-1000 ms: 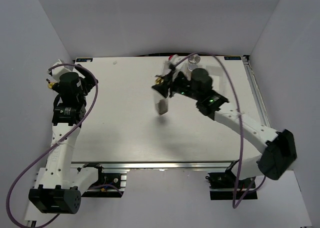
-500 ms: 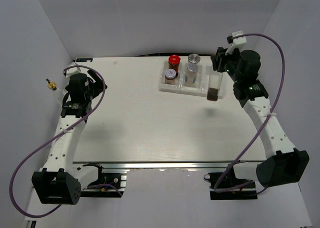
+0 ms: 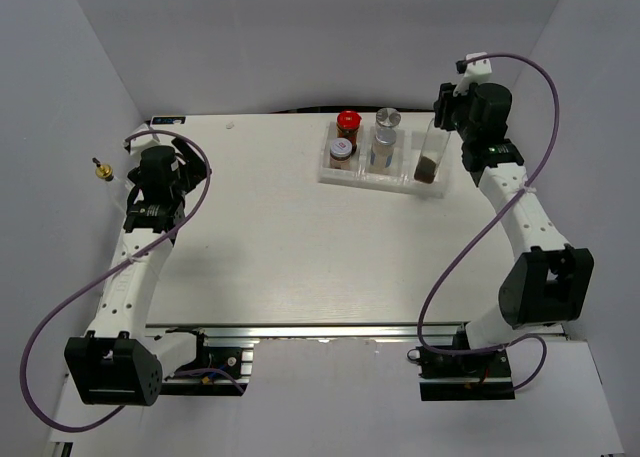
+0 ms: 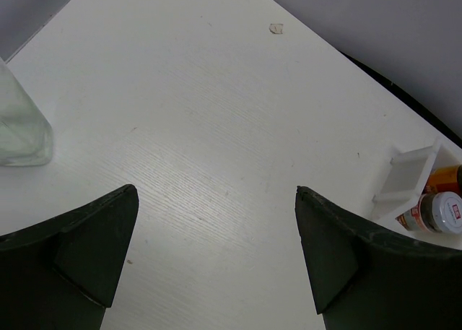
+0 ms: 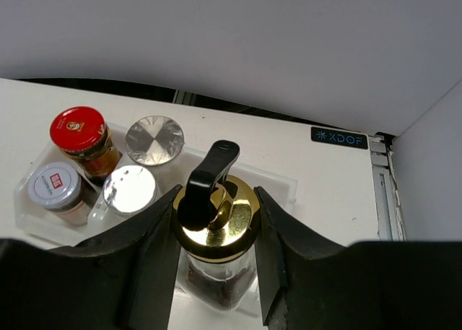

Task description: Organize the condiment bottles

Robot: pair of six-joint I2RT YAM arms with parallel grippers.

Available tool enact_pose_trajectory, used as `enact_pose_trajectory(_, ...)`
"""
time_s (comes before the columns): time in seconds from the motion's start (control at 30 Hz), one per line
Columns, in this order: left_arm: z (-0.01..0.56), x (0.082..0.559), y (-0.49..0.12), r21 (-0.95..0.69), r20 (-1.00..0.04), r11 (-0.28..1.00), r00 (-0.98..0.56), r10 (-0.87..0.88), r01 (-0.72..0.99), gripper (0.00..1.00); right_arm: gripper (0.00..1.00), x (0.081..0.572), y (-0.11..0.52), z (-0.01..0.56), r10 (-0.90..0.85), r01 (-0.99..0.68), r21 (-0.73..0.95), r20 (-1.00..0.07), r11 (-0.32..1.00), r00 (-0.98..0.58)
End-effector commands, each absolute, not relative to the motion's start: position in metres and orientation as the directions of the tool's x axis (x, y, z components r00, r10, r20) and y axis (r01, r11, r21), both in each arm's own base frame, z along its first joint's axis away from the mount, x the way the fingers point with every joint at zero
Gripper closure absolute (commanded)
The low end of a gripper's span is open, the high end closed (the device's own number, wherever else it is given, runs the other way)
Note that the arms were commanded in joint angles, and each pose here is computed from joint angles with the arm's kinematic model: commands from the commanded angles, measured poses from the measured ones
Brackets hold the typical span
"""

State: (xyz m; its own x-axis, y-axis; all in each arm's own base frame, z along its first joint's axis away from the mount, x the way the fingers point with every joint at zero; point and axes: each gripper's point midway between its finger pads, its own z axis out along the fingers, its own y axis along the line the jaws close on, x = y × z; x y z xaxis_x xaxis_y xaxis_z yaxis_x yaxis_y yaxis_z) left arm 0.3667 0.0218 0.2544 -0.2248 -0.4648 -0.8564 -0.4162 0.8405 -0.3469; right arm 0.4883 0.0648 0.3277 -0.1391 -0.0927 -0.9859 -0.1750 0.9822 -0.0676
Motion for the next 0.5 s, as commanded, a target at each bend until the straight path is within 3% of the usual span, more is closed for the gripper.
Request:
enact_pose_trajectory(0.0, 0.268, 0.37, 0.027, -0.356, -0.871, 0.832, -0.172, -0.461, -0.425, 0.02, 1.0, 0.504, 0.052, 0.428, -0.08, -0.105, -0.098, -0.984, 0.99, 0.162)
enact_pose_trajectory(0.47, 0.264, 0.371, 0.032, -0.32, -0.876, 0.833, -0.192, -0.441, -0.451, 0.02, 1.0, 0.564, 0.082, 0.394, -0.14, -0.303, -0.206, -0.964, 0.93, 0.226)
